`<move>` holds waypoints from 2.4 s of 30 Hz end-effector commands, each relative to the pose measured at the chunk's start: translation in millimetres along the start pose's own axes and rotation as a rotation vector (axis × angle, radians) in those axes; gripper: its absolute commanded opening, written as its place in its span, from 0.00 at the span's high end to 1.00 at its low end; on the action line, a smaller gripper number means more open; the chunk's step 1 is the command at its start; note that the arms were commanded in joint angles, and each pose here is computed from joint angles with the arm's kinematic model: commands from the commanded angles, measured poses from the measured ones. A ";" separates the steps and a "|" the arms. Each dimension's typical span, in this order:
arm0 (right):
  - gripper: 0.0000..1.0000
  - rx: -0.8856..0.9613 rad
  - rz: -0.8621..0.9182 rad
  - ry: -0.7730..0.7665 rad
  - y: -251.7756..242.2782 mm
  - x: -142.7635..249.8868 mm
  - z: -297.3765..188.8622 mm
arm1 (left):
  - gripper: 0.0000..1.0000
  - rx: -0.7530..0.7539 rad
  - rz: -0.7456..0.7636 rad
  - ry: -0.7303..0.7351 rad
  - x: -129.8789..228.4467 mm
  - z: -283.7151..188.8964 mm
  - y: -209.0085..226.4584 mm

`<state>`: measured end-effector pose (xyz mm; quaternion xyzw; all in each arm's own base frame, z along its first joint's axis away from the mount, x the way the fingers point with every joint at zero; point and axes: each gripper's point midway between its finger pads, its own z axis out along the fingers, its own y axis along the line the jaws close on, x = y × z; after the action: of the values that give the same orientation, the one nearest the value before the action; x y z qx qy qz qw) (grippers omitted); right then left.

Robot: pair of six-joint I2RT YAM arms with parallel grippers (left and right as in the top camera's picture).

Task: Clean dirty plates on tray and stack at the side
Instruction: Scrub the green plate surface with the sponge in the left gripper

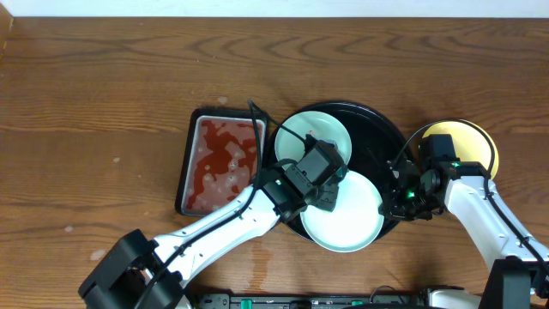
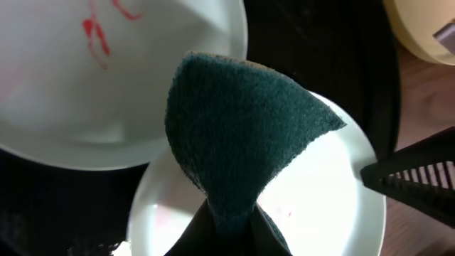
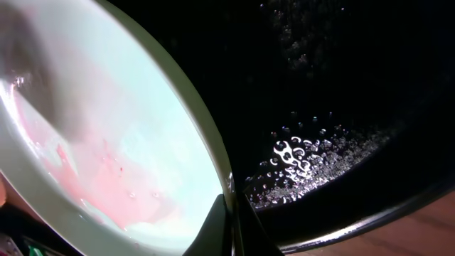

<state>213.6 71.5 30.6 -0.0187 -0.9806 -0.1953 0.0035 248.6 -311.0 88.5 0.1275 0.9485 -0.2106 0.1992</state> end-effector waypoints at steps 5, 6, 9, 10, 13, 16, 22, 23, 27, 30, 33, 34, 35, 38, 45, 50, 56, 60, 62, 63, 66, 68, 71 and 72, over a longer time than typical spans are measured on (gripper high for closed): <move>0.99 -0.001 -0.023 -0.008 2.2 0.0 -1.1 | 0.92 0.047 0.011 0.033 18.2 19.6 -24.9; 0.99 -0.001 -0.023 -0.008 2.2 0.0 -1.1 | 0.92 0.066 0.019 0.049 23.0 23.0 -30.4; 0.99 -0.001 -0.023 -0.008 2.2 0.0 -1.1 | 0.92 0.083 0.043 0.078 35.0 30.5 -39.4; 0.99 -0.001 -0.023 -0.008 2.2 0.0 -1.1 | 0.92 0.079 0.052 0.091 40.2 33.7 -40.3; 0.99 -0.001 -0.023 -0.008 2.2 0.0 -1.1 | 0.92 0.067 0.093 0.122 51.8 40.8 -39.7; 0.99 -0.001 -0.023 -0.008 2.2 0.0 -1.1 | 0.92 0.051 0.186 0.150 60.2 43.0 -34.9; 0.99 -0.001 -0.023 -0.007 2.2 0.1 -1.1 | 0.92 -0.113 0.225 0.167 61.9 40.7 3.7; 0.99 -0.001 -0.023 -0.007 2.2 0.2 -1.1 | 0.92 -0.137 0.223 0.170 61.8 39.8 9.8; 0.99 -0.001 -0.023 -0.007 2.2 0.2 -1.1 | 0.92 -0.181 0.232 0.194 59.7 37.1 28.3; 0.99 -0.001 -0.023 -0.006 2.2 0.3 -1.1 | 0.92 -0.194 0.193 0.176 46.3 36.1 39.0; 0.99 -0.001 -0.022 -0.005 2.1 0.8 -1.1 | 0.92 -0.201 0.155 0.152 33.1 35.5 48.2; 0.99 -0.001 -0.022 -0.005 2.1 0.7 -1.1 | 0.92 -0.201 0.143 0.141 28.6 35.7 51.1; 0.99 -0.001 -0.022 -0.005 2.1 0.7 -1.1 | 0.92 -0.201 0.133 0.132 24.7 36.0 53.3; 0.99 -0.001 -0.022 -0.006 2.2 0.5 -1.1 | 0.92 -0.194 0.112 0.097 13.0 36.9 56.7; 0.99 -0.001 -0.022 -0.005 2.2 0.6 -1.1 | 0.87 -0.061 0.032 0.031 -4.5 41.6 29.1; 0.99 -0.001 -0.022 -0.007 2.2 0.2 -1.1 | 0.86 0.025 -0.019 0.030 -4.9 42.3 8.4; 0.99 -0.001 -0.020 -0.006 2.2 0.5 -1.1 | 0.85 0.047 0.028 0.050 9.1 45.1 -9.5; 0.99 -0.001 -0.018 -0.004 2.2 0.9 -1.1 | 0.85 0.062 0.060 0.066 20.4 51.2 -21.5; 0.99 -0.001 -0.018 -0.004 2.2 0.9 -1.1 | 0.85 0.061 0.073 0.081 27.3 55.3 -24.5; 0.99 -0.001 -0.018 -0.004 2.2 0.9 -1.1 | 0.85 0.058 0.076 0.090 30.8 56.9 -24.6; 0.99 -0.001 -0.018 -0.005 2.1 0.8 -1.1 | 0.85 0.041 0.084 0.122 40.7 58.9 -22.2; 0.99 -0.001 -0.018 -0.005 2.1 0.8 -1.1 | 0.85 0.025 0.083 0.144 45.7 57.7 -18.2; 0.99 -0.001 -0.018 -0.004 2.1 0.9 -1.1 | 0.90 -0.014 0.092 0.194 57.0 54.9 -7.5; 0.99 -0.001 -0.018 -0.004 2.1 0.9 -1.1 | 0.92 -0.025 0.110 0.207 60.0 53.5 -4.5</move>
<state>213.5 71.0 30.1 -0.0187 -0.9808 -0.1938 0.0034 219.5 -340.7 28.0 0.1873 0.9532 -0.1961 0.1338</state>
